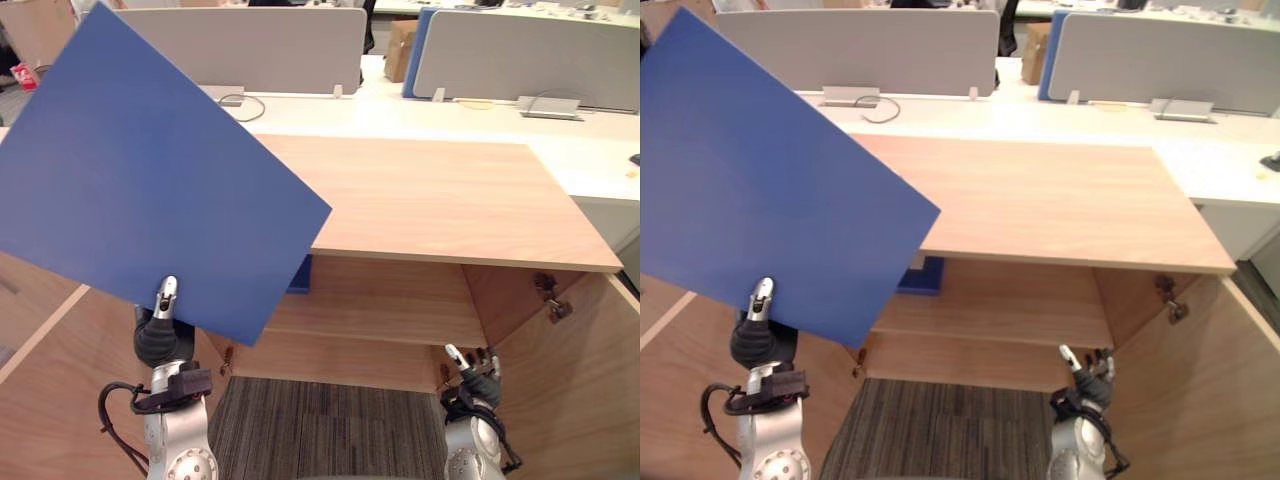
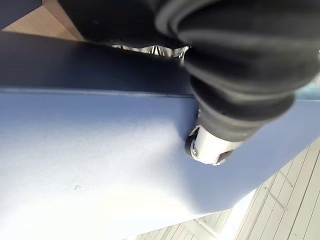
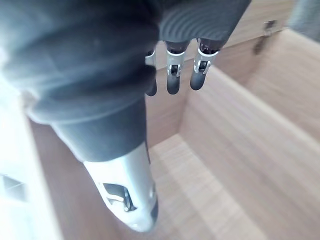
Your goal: Walk over to the cabinet, pick up the folder, carry it to the office cabinet, place the folder inside the office cabinet, then close the office cabinet door
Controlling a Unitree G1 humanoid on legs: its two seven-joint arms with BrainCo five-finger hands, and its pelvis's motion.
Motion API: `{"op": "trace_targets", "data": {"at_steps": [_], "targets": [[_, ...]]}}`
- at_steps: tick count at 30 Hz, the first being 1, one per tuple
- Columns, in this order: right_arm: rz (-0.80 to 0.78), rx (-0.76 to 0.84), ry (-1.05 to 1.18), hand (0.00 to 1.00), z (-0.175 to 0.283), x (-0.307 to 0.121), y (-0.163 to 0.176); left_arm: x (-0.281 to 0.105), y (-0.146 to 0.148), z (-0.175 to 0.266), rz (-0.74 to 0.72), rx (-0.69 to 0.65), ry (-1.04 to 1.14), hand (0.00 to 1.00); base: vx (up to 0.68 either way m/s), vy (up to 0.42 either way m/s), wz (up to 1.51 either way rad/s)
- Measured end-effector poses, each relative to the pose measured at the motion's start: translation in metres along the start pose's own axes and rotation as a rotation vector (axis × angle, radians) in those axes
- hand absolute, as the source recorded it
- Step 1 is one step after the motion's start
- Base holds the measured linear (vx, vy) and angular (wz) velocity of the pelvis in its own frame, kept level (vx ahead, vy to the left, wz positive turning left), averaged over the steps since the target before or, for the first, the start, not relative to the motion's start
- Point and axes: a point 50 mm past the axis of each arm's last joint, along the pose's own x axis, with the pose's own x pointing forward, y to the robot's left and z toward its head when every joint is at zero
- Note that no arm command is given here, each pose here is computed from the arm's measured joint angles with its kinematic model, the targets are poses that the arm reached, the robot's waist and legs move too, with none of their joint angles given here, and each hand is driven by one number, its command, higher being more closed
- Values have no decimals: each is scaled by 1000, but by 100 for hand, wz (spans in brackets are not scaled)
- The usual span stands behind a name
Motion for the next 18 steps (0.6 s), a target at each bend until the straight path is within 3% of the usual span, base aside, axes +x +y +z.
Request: {"op": "trace_targets", "data": {"at_steps": [8,18], "targets": [[174,-73,-465,0,92,-19,54,3,-15,9,-82,103,-42,100,-3,-3,-11],[488,34,-567,0,115,-26,109,16,-30,12,-245,190,-65,100,-1,-4,-5]]}}
